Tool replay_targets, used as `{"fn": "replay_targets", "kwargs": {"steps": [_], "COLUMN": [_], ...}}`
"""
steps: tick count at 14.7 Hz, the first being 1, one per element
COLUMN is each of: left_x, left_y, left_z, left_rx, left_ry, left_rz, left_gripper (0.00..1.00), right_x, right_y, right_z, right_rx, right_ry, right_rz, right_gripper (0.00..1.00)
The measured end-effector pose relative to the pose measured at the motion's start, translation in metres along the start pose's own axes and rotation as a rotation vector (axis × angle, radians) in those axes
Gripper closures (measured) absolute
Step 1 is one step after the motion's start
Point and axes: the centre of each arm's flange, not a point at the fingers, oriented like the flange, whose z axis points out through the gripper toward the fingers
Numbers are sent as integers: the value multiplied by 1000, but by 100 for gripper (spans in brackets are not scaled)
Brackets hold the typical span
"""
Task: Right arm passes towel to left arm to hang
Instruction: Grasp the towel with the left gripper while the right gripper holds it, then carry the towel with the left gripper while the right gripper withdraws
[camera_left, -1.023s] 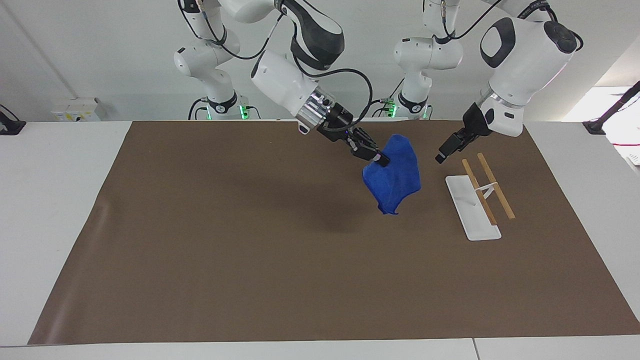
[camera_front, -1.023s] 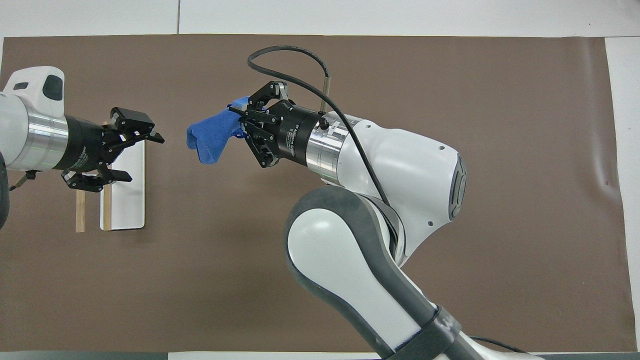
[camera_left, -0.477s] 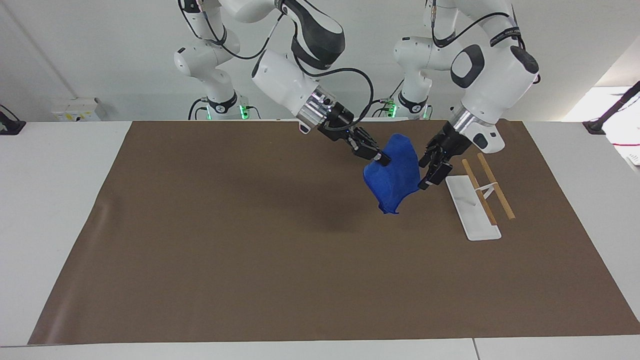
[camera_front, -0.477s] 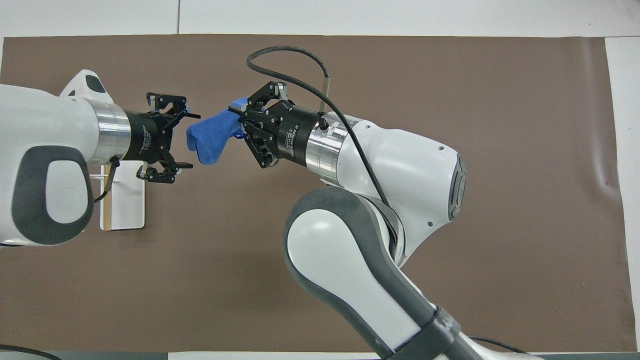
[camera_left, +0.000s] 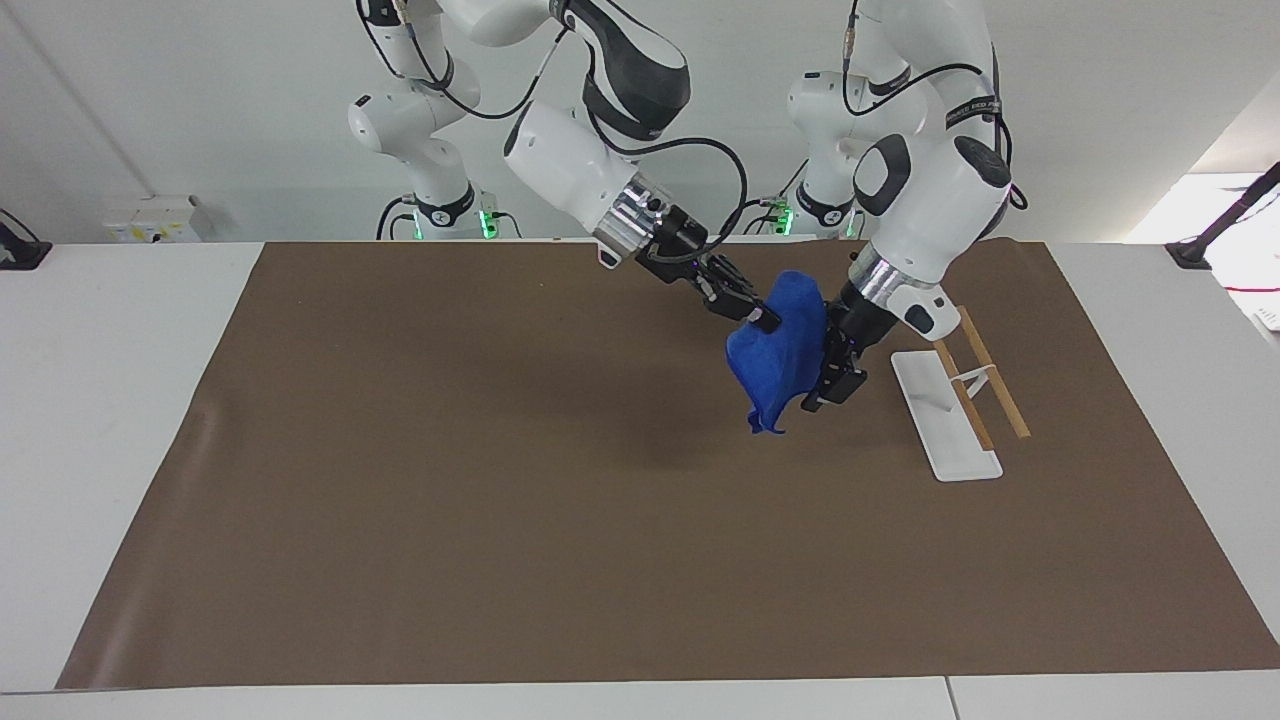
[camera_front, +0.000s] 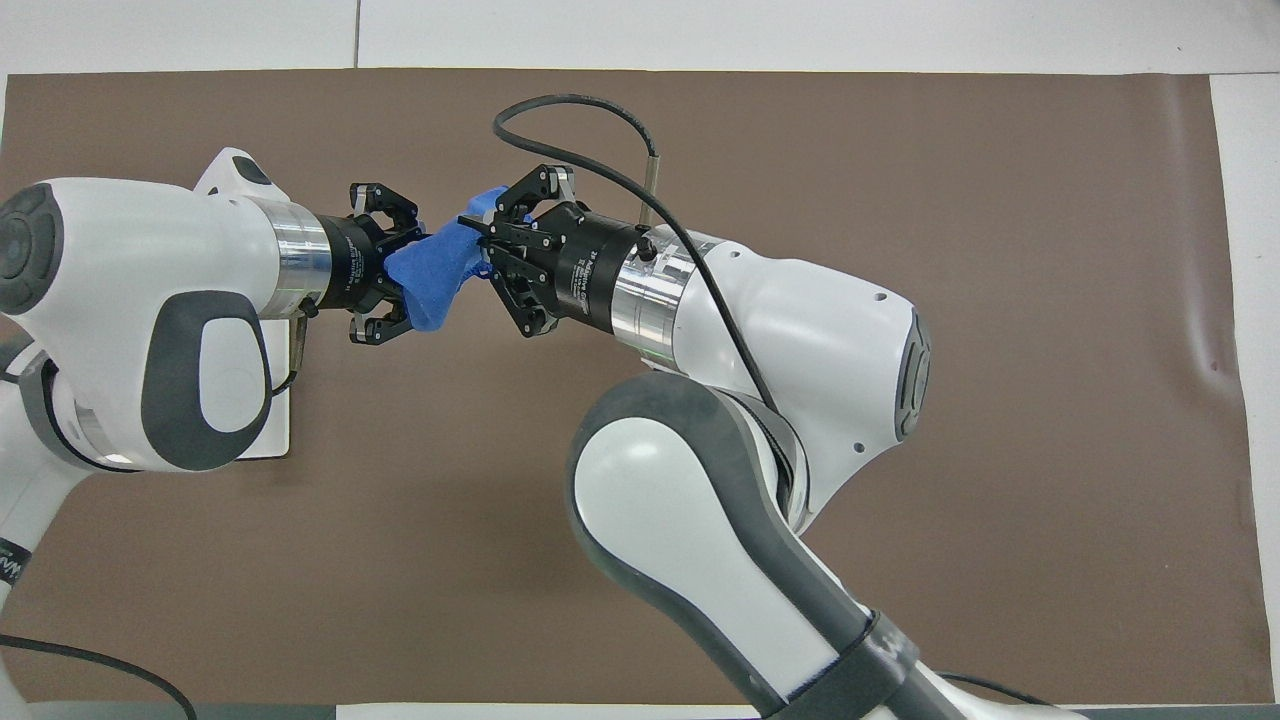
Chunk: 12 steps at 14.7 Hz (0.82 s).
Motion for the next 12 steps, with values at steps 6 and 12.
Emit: {"fn": "replay_targets", "kwargs": {"steps": [6,12], "left_x": [22,34], "left_y": [12,20], "left_z": [-22,-41], "left_rx": [-47,-87], "left_ry": [8,20], "left_rz": [-36,-18], "left_gripper": [98,98], "right_x": [3,12], "right_y": [-2,-3], "right_z": [-1,-2], "right_rx": [4,0], "right_ry": [4,23], "right_rz": [2,-130], "right_gripper": [96,72]}}
